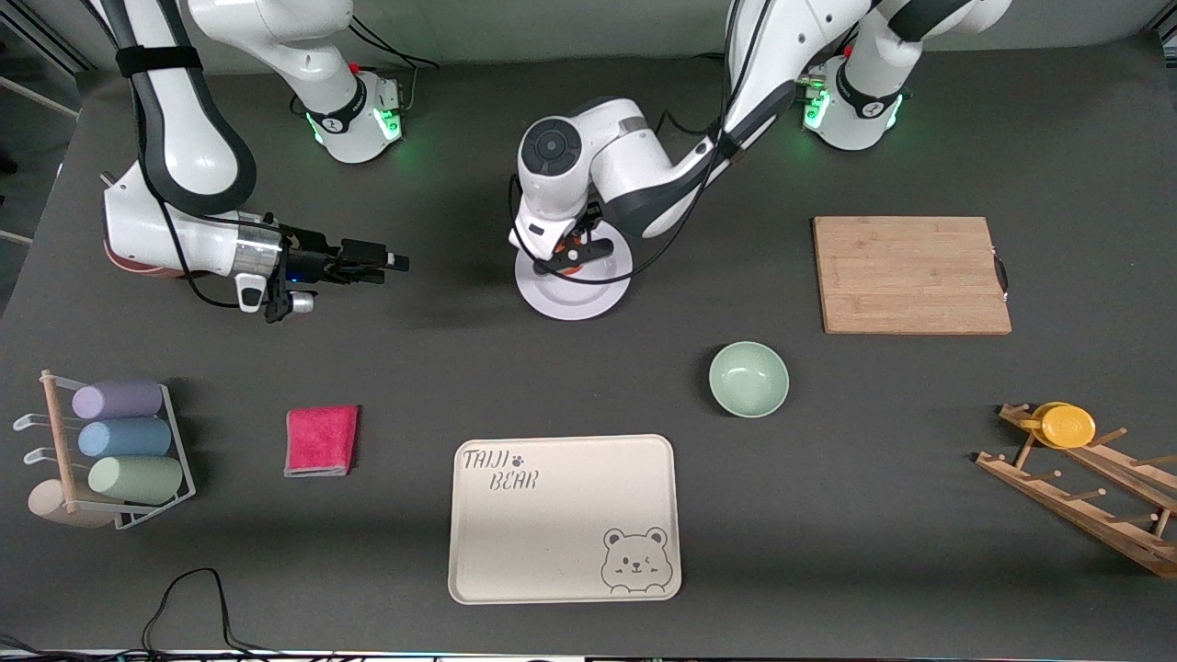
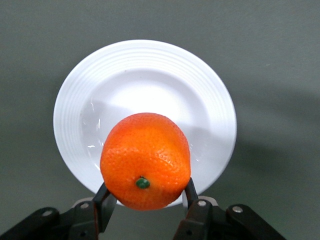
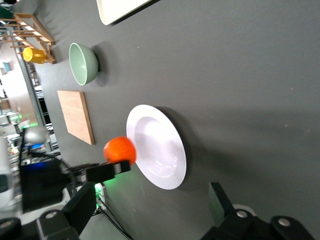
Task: Place orange and plate with both arms
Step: 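Carry the orange with the left gripper over the white plate, then lower the orange onto the plate and open the left gripper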
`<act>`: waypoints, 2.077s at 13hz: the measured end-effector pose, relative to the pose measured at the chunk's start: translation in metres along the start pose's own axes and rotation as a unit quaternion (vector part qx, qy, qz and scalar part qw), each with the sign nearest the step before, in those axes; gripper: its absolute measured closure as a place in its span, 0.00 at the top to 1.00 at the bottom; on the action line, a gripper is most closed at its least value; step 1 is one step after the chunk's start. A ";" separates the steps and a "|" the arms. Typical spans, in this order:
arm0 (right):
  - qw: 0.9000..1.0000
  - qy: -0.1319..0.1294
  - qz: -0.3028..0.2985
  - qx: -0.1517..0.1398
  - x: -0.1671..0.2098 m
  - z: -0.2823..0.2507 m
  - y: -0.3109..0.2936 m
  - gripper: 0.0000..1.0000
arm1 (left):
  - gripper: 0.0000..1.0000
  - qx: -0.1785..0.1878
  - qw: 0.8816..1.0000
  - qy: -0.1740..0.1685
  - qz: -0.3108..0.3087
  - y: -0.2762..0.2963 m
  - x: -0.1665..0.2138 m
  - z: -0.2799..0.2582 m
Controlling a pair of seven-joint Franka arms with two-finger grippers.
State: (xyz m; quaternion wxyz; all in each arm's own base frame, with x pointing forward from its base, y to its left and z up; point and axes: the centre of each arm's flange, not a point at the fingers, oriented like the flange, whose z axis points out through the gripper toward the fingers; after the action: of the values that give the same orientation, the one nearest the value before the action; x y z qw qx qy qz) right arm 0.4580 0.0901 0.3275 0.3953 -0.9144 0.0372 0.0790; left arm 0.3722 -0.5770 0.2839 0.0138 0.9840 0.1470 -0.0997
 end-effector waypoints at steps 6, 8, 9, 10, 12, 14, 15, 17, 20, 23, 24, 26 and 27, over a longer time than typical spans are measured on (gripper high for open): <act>0.998 0.014 -0.024 0.053 -0.005 0.030 0.032 1.00 | 0.59 -0.018 1.000 0.003 0.023 -0.004 -0.012 0.056; 0.997 0.013 -0.026 0.069 -0.007 0.047 0.049 1.00 | 0.59 -0.017 1.000 0.004 0.024 -0.005 -0.011 0.060; 0.997 0.010 -0.024 0.071 -0.007 0.053 0.055 1.00 | 0.59 -0.017 1.000 0.004 0.024 -0.005 -0.010 0.061; 0.997 0.007 -0.022 0.072 -0.007 0.056 0.059 1.00 | 0.59 -0.017 1.000 0.004 0.024 -0.005 -0.010 0.061; 0.997 0.002 -0.018 0.072 -0.007 0.062 0.061 0.97 | 0.78 -0.017 1.000 0.005 0.024 -0.005 -0.010 0.061; 0.997 -0.003 -0.016 0.078 -0.009 0.071 0.057 0.96 | 0.99 -0.018 1.000 0.006 0.022 -0.005 -0.008 0.059; 0.997 0.000 -0.016 0.074 -0.009 0.079 0.053 0.97 | 1.00 -0.020 1.000 0.008 0.020 -0.005 -0.004 0.057; 0.997 0.020 -0.013 0.069 -0.012 0.098 0.046 1.00 | 1.00 -0.010 1.000 0.014 0.008 -0.010 0.012 0.043; 0.995 0.043 -0.028 0.086 -0.032 0.150 0.042 1.00 | 1.00 0.007 0.999 0.041 -0.017 -0.039 0.067 -0.026; 0.992 0.055 -0.038 0.104 -0.044 0.186 0.070 1.00 | 1.00 0.021 0.999 0.048 -0.009 -0.095 0.130 -0.108; 0.992 0.053 -0.035 0.108 -0.048 0.197 0.077 1.00 | 1.00 0.025 0.999 0.041 -0.010 -0.124 0.156 -0.136; 0.992 0.050 -0.032 0.108 -0.055 0.213 0.079 1.00 | 1.00 0.029 0.999 0.024 0.002 -0.187 0.197 -0.187; 0.992 0.051 -0.033 0.109 -0.058 0.220 0.076 1.00 | 1.00 0.032 0.999 0.018 0.011 -0.222 0.212 -0.213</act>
State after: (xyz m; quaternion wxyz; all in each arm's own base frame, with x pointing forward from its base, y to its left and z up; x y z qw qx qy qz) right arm 0.3653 0.1986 0.1348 0.4930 -0.8692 0.0358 0.0147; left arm 0.5468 -0.2918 0.4508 -0.0194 0.9872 0.1328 -0.0865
